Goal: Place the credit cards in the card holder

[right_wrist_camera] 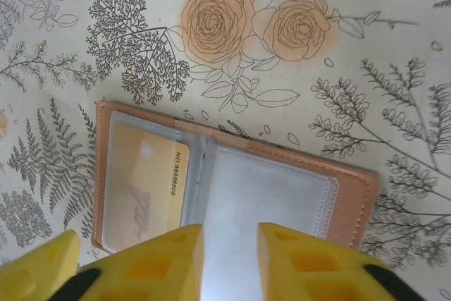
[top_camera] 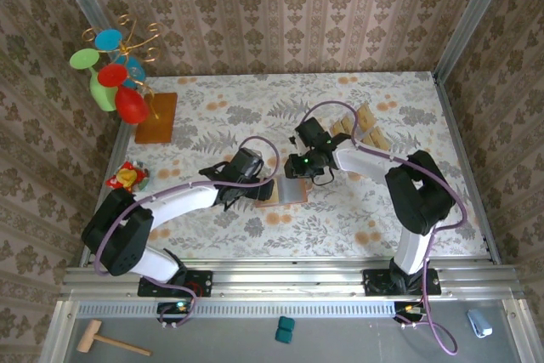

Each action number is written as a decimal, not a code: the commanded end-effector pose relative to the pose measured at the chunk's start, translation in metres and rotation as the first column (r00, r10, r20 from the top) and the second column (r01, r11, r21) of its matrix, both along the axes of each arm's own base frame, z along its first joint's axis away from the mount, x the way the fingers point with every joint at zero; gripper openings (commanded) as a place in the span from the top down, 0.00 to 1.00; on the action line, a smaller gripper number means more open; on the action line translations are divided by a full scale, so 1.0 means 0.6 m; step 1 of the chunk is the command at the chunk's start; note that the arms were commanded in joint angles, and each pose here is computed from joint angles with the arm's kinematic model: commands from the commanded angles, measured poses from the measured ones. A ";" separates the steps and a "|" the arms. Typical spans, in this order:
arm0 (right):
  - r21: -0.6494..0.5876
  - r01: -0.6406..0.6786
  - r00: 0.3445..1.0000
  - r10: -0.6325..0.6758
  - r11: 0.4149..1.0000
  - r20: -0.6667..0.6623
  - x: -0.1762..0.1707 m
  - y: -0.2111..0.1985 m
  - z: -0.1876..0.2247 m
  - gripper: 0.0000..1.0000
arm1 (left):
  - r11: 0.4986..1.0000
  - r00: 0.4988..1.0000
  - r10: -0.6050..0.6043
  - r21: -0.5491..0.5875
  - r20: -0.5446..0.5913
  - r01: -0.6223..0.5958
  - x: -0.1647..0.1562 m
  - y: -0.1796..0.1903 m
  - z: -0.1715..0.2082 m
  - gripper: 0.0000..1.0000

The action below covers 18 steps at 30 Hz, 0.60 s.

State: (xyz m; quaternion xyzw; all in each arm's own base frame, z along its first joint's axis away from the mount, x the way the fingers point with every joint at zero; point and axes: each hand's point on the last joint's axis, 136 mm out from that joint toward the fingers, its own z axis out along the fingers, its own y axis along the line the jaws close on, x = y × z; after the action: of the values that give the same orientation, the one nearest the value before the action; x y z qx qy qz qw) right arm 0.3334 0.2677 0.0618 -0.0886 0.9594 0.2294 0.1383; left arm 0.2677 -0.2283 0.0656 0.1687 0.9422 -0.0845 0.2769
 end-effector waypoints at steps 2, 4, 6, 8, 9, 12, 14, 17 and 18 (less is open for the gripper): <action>0.002 -0.011 0.999 0.011 1.000 -0.048 -0.015 0.002 -0.030 0.79 | 1.000 1.000 0.017 0.000 0.017 -0.017 0.004 -0.008 0.011 0.00; -0.010 -0.007 0.999 0.006 1.000 -0.052 -0.017 -0.003 -0.038 0.81 | 1.000 1.000 0.013 0.000 0.020 -0.013 0.003 -0.010 0.013 0.00; -0.023 -0.001 0.999 0.000 1.000 -0.054 -0.018 -0.008 -0.045 0.81 | 1.000 1.000 0.007 0.000 0.024 -0.007 0.001 -0.013 0.015 0.00; -0.030 -0.001 0.998 -0.001 1.000 -0.059 -0.020 -0.010 -0.052 0.82 | 1.000 1.000 0.001 0.003 0.025 -0.001 0.000 -0.015 0.014 0.00; -0.033 0.001 0.998 -0.003 0.999 -0.062 -0.020 -0.010 -0.056 0.82 | 1.000 1.000 -0.001 0.000 0.029 0.001 0.000 -0.018 0.017 0.00; -0.027 0.005 0.997 -0.007 1.000 -0.070 -0.020 -0.008 -0.064 0.83 | 1.000 1.000 -0.008 0.003 0.029 0.008 -0.001 -0.022 0.016 0.00; -0.021 0.004 0.997 -0.006 1.000 -0.078 -0.019 -0.005 -0.068 0.83 | 1.000 0.999 -0.012 0.002 0.030 0.012 -0.001 -0.027 0.016 0.00; -0.010 0.003 0.996 -0.004 1.000 -0.089 -0.021 0.002 -0.074 0.83 | 1.000 0.999 -0.020 0.001 0.028 0.020 0.000 -0.033 0.014 0.00; -0.010 0.000 0.996 -0.001 1.000 -0.091 -0.022 0.004 -0.075 0.83 | 1.000 0.999 -0.024 0.001 0.027 0.024 -0.001 -0.036 0.012 0.00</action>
State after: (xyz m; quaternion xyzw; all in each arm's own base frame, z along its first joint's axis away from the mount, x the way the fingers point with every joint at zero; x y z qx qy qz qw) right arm 0.3243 0.2641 0.0233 -0.0825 0.9666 0.2187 0.1054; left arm 0.2628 -0.2430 0.0679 0.1853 0.9377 -0.0853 0.2811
